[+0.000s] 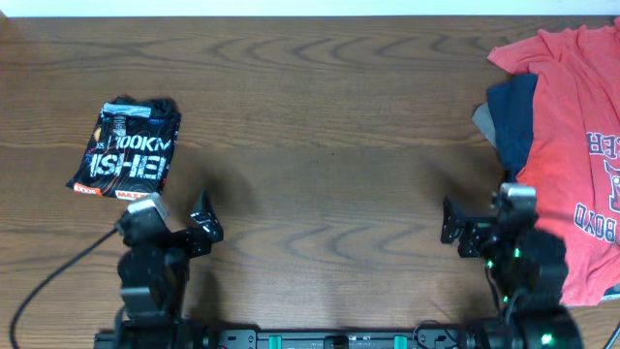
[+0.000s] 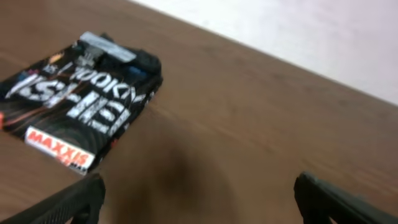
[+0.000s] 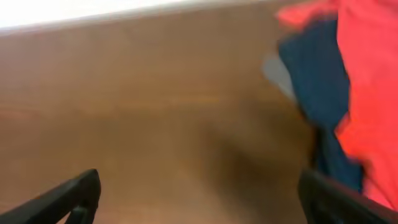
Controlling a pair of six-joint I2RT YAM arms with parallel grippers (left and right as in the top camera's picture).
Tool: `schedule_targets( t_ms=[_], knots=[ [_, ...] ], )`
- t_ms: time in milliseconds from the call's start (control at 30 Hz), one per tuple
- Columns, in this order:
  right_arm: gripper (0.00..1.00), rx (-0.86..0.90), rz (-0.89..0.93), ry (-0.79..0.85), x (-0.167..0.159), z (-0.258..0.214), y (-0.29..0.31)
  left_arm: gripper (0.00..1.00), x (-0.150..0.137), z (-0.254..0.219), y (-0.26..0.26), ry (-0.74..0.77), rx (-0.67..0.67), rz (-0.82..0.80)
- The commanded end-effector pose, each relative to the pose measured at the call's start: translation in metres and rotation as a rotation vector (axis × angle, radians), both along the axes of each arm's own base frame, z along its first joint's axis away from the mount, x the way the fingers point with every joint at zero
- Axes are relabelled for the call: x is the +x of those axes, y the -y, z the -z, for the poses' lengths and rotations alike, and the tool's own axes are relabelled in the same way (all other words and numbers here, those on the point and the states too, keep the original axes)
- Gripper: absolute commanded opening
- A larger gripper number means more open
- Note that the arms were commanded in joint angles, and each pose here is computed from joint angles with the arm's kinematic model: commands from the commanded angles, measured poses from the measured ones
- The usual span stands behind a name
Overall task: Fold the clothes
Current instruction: 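Move the right gripper toward the red t-shirt on the right pile, then grasp the red t-shirt with the right gripper and pull it leftward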
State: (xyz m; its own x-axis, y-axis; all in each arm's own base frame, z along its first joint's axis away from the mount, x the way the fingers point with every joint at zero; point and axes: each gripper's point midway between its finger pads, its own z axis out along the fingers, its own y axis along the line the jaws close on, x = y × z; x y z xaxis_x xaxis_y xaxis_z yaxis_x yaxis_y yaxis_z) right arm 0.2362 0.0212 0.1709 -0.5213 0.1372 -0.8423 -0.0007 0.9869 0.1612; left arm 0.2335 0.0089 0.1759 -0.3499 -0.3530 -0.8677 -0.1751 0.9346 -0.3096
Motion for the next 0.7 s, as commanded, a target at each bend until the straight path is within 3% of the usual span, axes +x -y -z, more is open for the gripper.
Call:
schedule_targets(
  t_ms=[0,200,433,533,667],
  knots=[
    [0.99,-0.056,0.06,-0.117,0.006,-0.008,0.014,0.98,0.002,-0.021,0.002,-0.054,-0.001,0.015],
    [0.99,-0.059,0.05,-0.262,0.022,-0.011,0.011,0.98,0.007,-0.026,0.006,-0.163,-0.016,0.038],
    [0.98,-0.269,0.64,-0.6,-0.019,0.052,0.108,0.98,0.009,-0.022,0.006,-0.183,-0.016,0.038],
    [0.96,-0.304,0.742,-0.746,-0.035,0.079,0.126,0.98,0.009,-0.022,0.006,-0.182,-0.016,0.038],
    [0.86,-0.32,0.789,-0.903,-0.048,0.109,0.137,0.98,0.009,-0.022,0.006,-0.182,-0.016,0.037]
  ],
)
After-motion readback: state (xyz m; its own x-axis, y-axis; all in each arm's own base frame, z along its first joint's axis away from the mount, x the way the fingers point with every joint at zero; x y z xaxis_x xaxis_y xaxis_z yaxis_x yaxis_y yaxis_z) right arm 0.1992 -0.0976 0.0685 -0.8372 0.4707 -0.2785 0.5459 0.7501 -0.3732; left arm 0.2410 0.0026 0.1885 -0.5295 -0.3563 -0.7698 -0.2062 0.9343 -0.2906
